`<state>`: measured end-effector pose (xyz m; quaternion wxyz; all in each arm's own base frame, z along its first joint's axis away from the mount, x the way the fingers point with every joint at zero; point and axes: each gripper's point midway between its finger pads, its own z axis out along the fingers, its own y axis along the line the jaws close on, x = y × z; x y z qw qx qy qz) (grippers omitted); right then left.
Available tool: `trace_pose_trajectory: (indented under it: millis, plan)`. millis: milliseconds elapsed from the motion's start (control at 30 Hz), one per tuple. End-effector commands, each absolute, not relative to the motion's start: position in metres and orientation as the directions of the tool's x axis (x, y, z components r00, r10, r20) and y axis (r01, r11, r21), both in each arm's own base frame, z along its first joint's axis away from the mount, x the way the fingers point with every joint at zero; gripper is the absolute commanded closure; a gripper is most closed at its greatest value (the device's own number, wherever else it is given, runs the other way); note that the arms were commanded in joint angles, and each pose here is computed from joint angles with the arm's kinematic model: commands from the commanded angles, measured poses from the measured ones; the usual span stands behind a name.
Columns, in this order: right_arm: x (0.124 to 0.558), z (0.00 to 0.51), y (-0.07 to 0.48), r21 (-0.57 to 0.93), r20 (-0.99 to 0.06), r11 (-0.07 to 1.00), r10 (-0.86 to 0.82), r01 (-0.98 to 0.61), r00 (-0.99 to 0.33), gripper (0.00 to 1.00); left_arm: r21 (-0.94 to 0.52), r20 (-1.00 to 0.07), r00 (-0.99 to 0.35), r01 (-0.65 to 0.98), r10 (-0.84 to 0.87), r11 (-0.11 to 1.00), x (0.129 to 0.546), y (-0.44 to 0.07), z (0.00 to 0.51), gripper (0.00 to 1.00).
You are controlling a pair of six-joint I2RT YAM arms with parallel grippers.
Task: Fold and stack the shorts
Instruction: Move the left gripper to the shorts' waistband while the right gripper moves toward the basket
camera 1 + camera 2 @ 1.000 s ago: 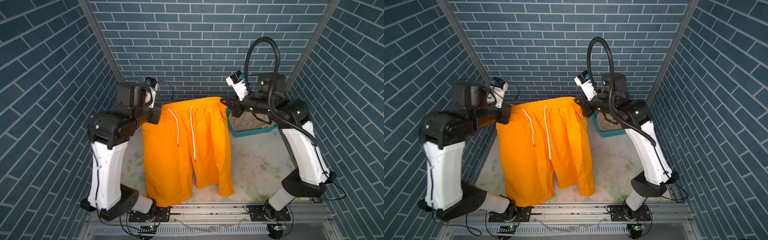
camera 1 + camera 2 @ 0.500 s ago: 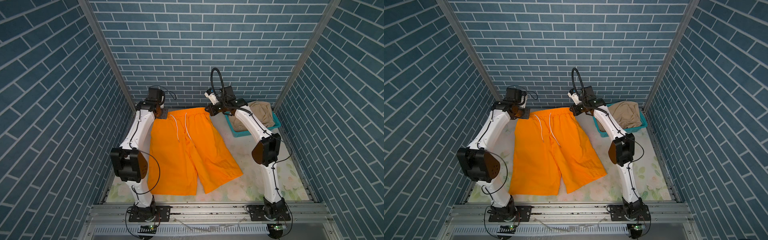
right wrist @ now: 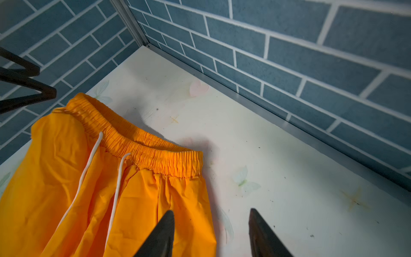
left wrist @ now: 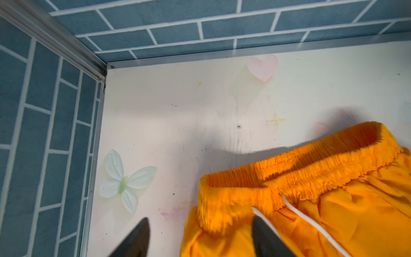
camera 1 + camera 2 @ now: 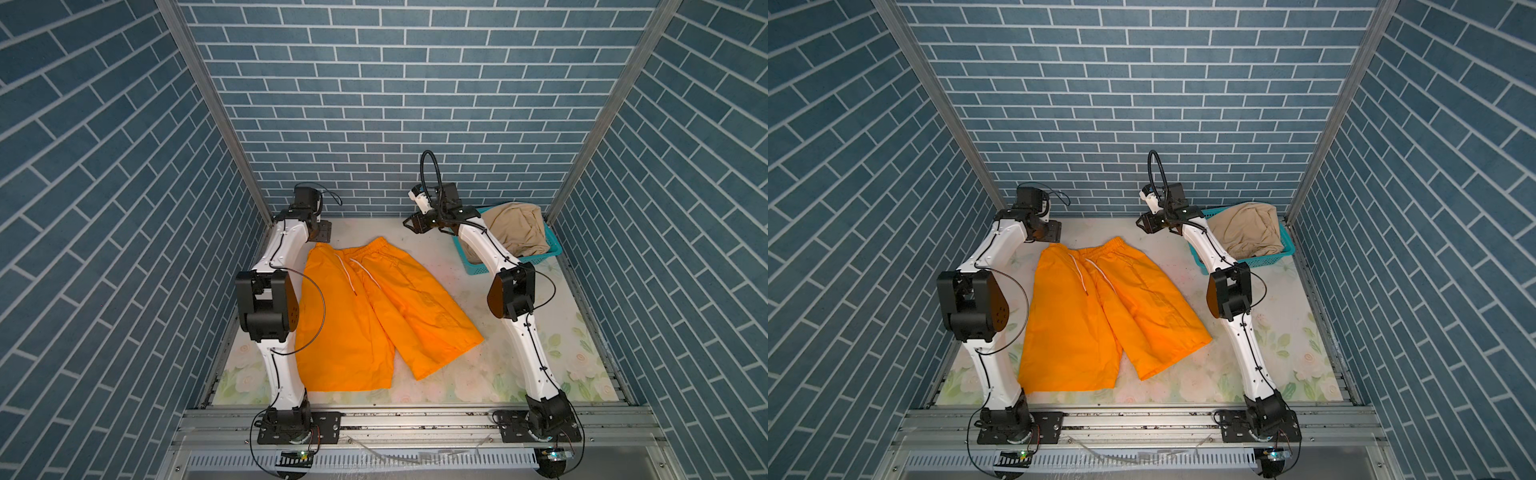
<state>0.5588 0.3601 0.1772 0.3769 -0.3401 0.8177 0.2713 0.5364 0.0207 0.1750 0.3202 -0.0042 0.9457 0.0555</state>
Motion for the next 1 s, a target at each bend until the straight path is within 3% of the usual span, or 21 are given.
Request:
trace_pose_trajectory:
  millis: [0, 167, 400, 700, 967]
  plan:
    - [0.533, 0.234, 0.329, 0.069, -0.799, 0.609, -0.441, -0.790, -0.410, 0.41, 0.036, -0.678, -0.734, -0.002, 0.023, 0.999, 0.540, 0.005, 0.220, 0.00]
    - [0.493, 0.256, 0.244, -0.018, -0.701, 0.676, -0.534, -0.736, -0.473, 0.34, -0.063, -0.686, -0.728, 0.052, -0.006, 0.997, 0.509, -0.014, 0.251, 0.00]
    - [0.432, 0.235, 0.130, -0.128, -0.533, 0.769, -0.586, -0.627, -0.610, 0.26, -0.305, -0.657, -0.745, 0.122, -0.116, 0.944, 0.436, -0.064, 0.238, 0.00]
    - [0.390, 0.200, 0.080, -0.185, -0.466, 0.763, -0.623, -0.619, -0.628, 0.24, -0.465, -0.599, -0.788, 0.194, -0.145, 0.864, 0.348, -0.126, 0.221, 0.00]
    - [0.388, 0.175, 0.071, -0.209, -0.397, 0.749, -0.652, -0.628, -0.646, 0.22, -0.448, -0.509, -0.860, 0.232, -0.033, 0.864, 0.278, -0.134, 0.204, 0.00]
